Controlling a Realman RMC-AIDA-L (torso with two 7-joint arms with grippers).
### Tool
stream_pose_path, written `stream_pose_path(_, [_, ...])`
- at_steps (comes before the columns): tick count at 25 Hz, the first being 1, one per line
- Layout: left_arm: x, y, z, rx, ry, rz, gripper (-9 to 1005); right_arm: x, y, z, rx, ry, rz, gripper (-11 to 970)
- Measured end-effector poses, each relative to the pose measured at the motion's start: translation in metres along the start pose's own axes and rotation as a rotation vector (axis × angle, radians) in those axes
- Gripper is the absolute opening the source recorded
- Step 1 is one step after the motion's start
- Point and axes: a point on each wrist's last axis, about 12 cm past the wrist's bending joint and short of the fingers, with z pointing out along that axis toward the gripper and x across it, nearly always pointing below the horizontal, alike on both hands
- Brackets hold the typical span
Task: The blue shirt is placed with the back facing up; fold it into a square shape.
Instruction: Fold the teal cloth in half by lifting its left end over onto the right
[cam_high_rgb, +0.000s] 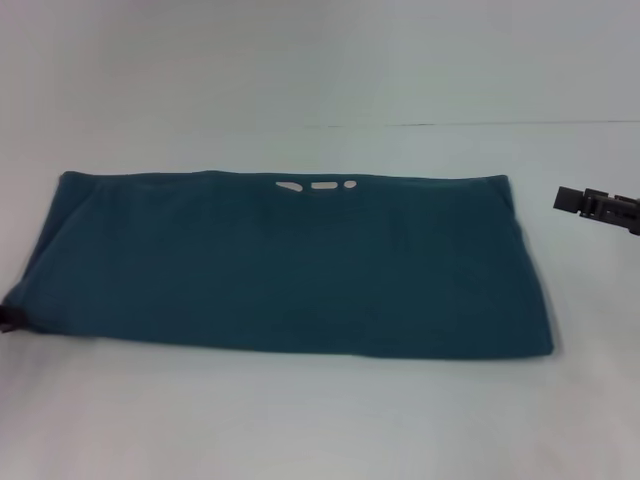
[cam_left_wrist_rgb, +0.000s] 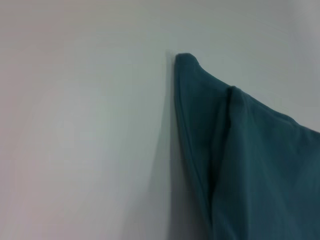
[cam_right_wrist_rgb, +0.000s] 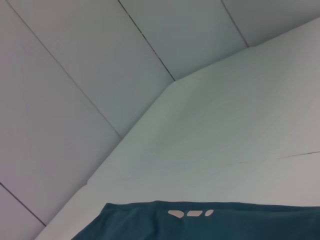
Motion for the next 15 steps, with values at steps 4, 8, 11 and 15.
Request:
stream_pose_path(4, [0.0,0.007,-0.01,-0.013,-0.021,-0.018,18,0.0,0.001,0.006,-0.001,0.008,-0.005,879])
stream_pose_path(8, [0.002,0.014,-0.018,-0.034,-0.034,-0.027,18,-0.002,0.003,0.014,-0.005,0.016,-0.013,879])
stream_pose_path(11, [0.002,0.018,-0.024,-0.046,-0.045,-0.038,18,-0.003,0.005,0.018,-0.01,0.017,-0.014,878])
stream_pose_path(15, [0.004,0.027,-0.034,-0.077,-0.056,-0.058,17,-0.005,0.005,0.022,-0.011,0.015,-0.017,878])
